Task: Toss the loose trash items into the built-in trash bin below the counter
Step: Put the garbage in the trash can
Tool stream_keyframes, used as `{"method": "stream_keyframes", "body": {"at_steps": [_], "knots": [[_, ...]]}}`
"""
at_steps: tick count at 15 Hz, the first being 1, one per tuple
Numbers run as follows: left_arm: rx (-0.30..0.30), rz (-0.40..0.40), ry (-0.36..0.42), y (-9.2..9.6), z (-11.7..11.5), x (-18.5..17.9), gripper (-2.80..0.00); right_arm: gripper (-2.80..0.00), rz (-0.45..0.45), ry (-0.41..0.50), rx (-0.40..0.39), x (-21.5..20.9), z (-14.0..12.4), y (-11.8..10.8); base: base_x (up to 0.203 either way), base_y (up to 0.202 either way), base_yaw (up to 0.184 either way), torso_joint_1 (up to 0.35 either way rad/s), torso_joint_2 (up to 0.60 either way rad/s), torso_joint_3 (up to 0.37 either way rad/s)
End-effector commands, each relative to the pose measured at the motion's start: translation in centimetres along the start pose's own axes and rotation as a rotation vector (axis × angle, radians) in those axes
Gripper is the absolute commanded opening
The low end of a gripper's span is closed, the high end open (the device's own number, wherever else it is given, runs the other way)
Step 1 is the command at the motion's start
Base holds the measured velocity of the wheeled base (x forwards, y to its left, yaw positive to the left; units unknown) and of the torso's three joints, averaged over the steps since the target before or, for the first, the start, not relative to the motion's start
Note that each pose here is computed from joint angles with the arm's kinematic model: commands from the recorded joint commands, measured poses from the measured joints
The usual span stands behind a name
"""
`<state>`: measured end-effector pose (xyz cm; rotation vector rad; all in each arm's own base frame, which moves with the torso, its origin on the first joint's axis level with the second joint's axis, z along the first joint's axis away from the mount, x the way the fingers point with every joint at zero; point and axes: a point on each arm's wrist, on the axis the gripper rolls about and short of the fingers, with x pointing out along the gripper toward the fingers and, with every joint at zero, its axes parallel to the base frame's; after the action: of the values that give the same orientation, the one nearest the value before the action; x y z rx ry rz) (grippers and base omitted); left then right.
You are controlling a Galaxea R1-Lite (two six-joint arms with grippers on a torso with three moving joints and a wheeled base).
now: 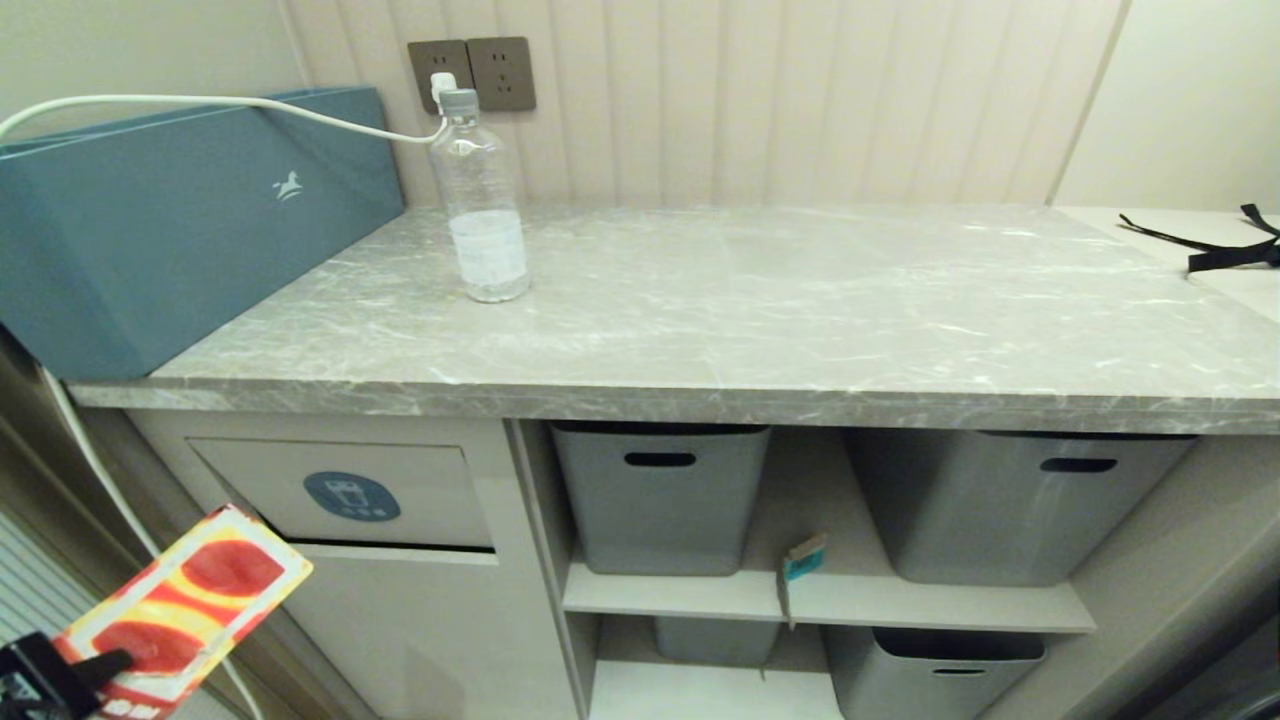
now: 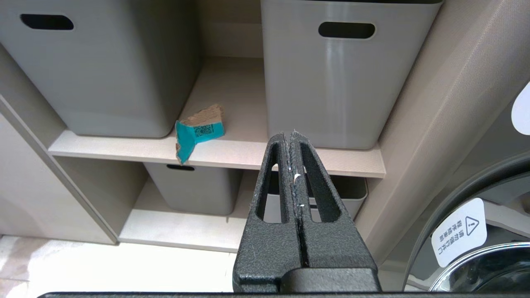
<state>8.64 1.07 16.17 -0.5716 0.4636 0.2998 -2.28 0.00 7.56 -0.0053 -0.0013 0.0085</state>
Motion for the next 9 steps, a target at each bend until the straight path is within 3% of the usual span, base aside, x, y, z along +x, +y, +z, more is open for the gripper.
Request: {"method": "stream_keyframes", "body": {"at_steps": [1, 4, 9], "knots": [[0.043, 0.029, 0.031, 0.24, -0.31, 0.28, -2.8, -2.8, 0.001, -0.002, -0.001, -0.01, 0.0, 0.0, 0.0, 0.0, 0.0, 0.0, 0.0, 0.0], [0.143, 0.023, 0.021, 0.1, -0.17, 0.08, -2.8, -2.8, 0.001, -0.002, -0.001, -0.01, 0.0, 0.0, 0.0, 0.0, 0.0, 0.0, 0.0, 0.0], [0.143, 0.037, 0.049, 0.35, -0.58, 0.34, -2.8, -2.8, 0.001, 0.0, -0.001, 0.0, 0.0, 0.0, 0.0, 0.0, 0.0, 0.0, 0.0, 0.0]]}}
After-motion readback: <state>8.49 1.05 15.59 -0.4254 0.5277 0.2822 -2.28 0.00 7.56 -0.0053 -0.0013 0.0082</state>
